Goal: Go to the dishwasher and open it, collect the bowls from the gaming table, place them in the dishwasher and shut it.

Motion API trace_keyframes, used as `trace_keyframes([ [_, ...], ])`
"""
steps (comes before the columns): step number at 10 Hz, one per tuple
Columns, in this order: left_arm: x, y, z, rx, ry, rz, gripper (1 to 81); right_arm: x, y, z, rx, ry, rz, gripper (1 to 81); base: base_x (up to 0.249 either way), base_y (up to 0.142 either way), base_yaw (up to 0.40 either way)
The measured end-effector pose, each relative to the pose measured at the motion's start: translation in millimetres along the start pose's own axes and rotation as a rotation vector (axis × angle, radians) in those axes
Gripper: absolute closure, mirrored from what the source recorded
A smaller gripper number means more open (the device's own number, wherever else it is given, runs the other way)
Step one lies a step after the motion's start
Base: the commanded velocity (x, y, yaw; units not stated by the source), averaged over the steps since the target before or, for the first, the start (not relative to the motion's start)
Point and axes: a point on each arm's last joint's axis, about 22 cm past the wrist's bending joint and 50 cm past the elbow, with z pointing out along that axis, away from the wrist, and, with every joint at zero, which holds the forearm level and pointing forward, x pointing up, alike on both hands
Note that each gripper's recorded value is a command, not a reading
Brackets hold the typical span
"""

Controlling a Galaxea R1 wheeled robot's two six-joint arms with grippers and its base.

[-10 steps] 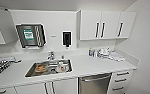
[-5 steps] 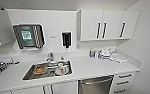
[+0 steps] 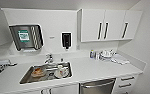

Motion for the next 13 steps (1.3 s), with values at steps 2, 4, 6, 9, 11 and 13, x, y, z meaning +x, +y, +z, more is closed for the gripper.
trace_keyframes([
  [2,0.2,3.4,1.3,-0.004,0.000,0.000,1.0,-0.2,0.6,-0.2,-0.001,0.000,0.000,1.0,0.112,0.000,0.000],
  [4,0.2,2.9,1.2,-0.004,0.000,0.000,1.0,-0.2,0.6,-0.2,-0.001,0.000,0.000,1.0,0.112,-0.040,0.000],
  [6,-4.3,-0.6,-0.3,0.002,-0.004,-0.001,1.0,-4.8,-4.8,1.4,0.006,-0.004,0.002,1.0,0.133,-0.083,0.000],
  [9,5.0,5.6,2.5,-0.007,0.006,0.002,1.0,0.0,3.3,-0.7,-0.006,0.002,-0.001,1.0,0.136,-0.085,0.000],
  [11,2.3,6.4,2.7,-0.008,0.002,0.001,1.0,-0.5,3.5,-0.7,-0.007,-0.001,-0.001,1.0,0.137,-0.085,0.000],
  [13,2.5,6.1,2.6,-0.008,0.003,0.001,1.0,-0.5,3.2,-0.6,-0.006,-0.001,-0.001,1.0,0.131,-0.077,0.000],
])
